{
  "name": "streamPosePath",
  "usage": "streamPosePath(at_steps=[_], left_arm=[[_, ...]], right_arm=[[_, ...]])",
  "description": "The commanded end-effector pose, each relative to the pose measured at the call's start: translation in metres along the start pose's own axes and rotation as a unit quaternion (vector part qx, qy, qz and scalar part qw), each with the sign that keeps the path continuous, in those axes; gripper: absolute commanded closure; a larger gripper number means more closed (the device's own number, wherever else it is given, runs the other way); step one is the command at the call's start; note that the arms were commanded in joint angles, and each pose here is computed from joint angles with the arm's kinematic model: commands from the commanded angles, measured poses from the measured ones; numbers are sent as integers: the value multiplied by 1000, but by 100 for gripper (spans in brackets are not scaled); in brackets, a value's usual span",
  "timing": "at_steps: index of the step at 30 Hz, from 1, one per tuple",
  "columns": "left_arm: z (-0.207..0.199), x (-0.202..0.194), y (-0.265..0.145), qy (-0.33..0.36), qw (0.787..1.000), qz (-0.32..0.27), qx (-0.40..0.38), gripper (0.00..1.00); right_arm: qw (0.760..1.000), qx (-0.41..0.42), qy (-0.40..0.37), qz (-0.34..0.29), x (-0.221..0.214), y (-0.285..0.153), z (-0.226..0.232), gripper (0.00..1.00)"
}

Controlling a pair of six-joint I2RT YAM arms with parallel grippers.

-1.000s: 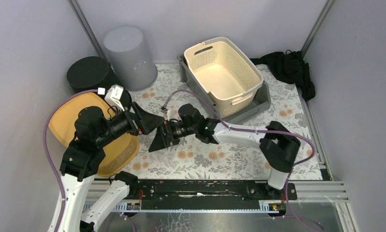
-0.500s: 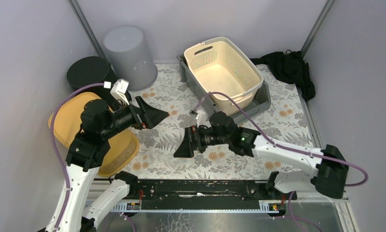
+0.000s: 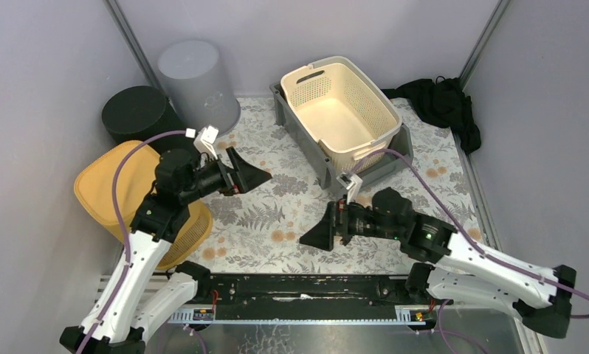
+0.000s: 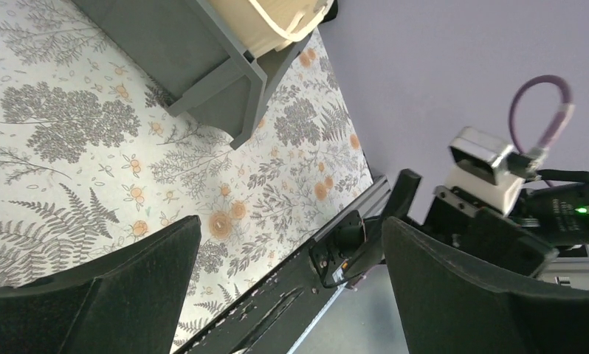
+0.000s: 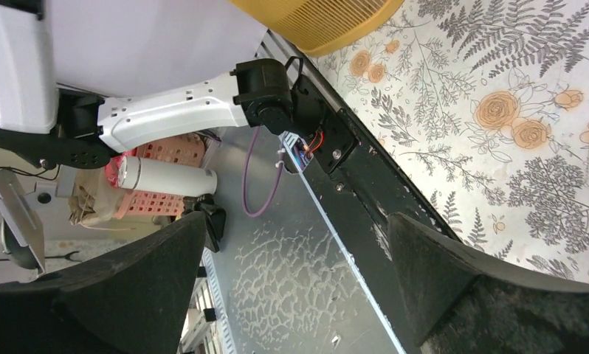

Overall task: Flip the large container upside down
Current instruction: Move the container to the corner of the board, then pick up the container from the container.

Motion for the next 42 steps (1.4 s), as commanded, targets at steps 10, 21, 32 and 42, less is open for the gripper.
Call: streamPosePath(at_steps=[10,21,32,42], left_arm=[[63,-59,71,-15,997,59,53,0],[86,-126,86,-29,992,94,79,0],[98,-138,97,-26,989,117,91,0],[91,-135,104,-6,989,125,80,0]], right_arm=[[995,-71,-6,-71,12,-44,-12,0],[995,-92,-22,-43,2,-35,-23,0],[992,-119,-36,-24,-6,-18,-41,1],[963,-249,-48,-96,31,-40,-64,1]])
Point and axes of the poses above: each gripper's point midway between its finger pads, its own y axis out along the fingers, its own z axis along the line the jaws close on, x = y × z, the point moved 3 cm from there along -y, back along the fingers, and after that the axes turned 10 degrees about -y, right-handed, at the moved point
